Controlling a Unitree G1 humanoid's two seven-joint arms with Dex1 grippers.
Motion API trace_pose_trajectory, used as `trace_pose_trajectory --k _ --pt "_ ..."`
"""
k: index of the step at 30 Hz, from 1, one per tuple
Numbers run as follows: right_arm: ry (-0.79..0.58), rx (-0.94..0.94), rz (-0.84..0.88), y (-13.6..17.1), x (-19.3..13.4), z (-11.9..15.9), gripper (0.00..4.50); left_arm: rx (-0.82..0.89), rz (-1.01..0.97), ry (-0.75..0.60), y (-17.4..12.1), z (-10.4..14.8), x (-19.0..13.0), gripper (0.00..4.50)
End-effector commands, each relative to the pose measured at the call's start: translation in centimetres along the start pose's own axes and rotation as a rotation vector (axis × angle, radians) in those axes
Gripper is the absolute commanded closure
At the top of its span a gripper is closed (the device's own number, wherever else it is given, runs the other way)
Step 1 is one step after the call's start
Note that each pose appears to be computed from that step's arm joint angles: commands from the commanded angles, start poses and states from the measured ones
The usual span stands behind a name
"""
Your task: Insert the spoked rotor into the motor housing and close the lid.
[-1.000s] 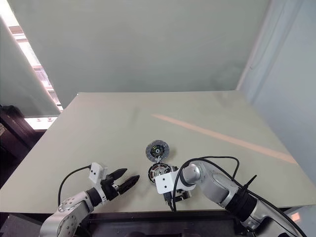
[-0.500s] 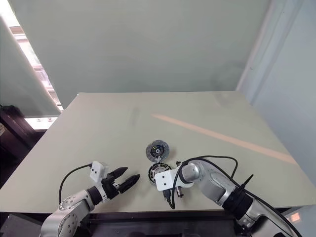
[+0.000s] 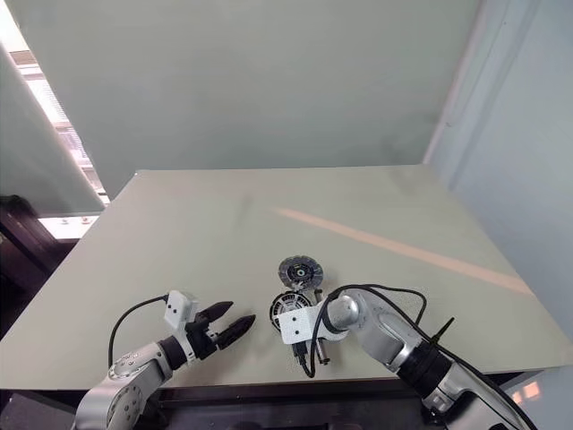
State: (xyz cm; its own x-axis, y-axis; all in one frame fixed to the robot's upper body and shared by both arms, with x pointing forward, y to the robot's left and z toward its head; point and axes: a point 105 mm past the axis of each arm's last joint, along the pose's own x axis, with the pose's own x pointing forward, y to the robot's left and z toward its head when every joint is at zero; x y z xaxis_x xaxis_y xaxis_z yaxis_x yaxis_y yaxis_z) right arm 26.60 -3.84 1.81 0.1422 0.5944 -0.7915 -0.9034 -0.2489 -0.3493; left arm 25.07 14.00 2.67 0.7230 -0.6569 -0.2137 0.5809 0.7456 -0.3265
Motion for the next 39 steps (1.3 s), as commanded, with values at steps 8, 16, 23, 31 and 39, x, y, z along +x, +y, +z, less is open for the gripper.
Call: trace_pose_trajectory --k 8,16,23,31,39 --pt "-0.140 0.217 -0.091 -1.2 -1.6 4.1 4.41 0.047 0.052 -0.040 1.4 1.1 -1.4 0.00" --pt "-0.093 0.503 -0.234 -2.6 -1.1 4.4 4.41 0.040 0.120 -0.055 2.8 1.2 -3.9 0.00" --pt "-0.089 0.648 -0.260 -2.8 0.5 5.7 4.41 0.031 0.123 -0.062 2.4 0.9 -3.8 0.00" --pt "-0.064 0.795 -0.251 -2.7 2.0 6.2 4.41 0.027 0.114 -0.058 1.8 0.3 -3.4 0.00" --pt "-0.074 0.900 -0.248 -3.0 2.4 6.1 4.41 0.031 0.101 -0.055 1.3 -0.1 -2.9 0.00"
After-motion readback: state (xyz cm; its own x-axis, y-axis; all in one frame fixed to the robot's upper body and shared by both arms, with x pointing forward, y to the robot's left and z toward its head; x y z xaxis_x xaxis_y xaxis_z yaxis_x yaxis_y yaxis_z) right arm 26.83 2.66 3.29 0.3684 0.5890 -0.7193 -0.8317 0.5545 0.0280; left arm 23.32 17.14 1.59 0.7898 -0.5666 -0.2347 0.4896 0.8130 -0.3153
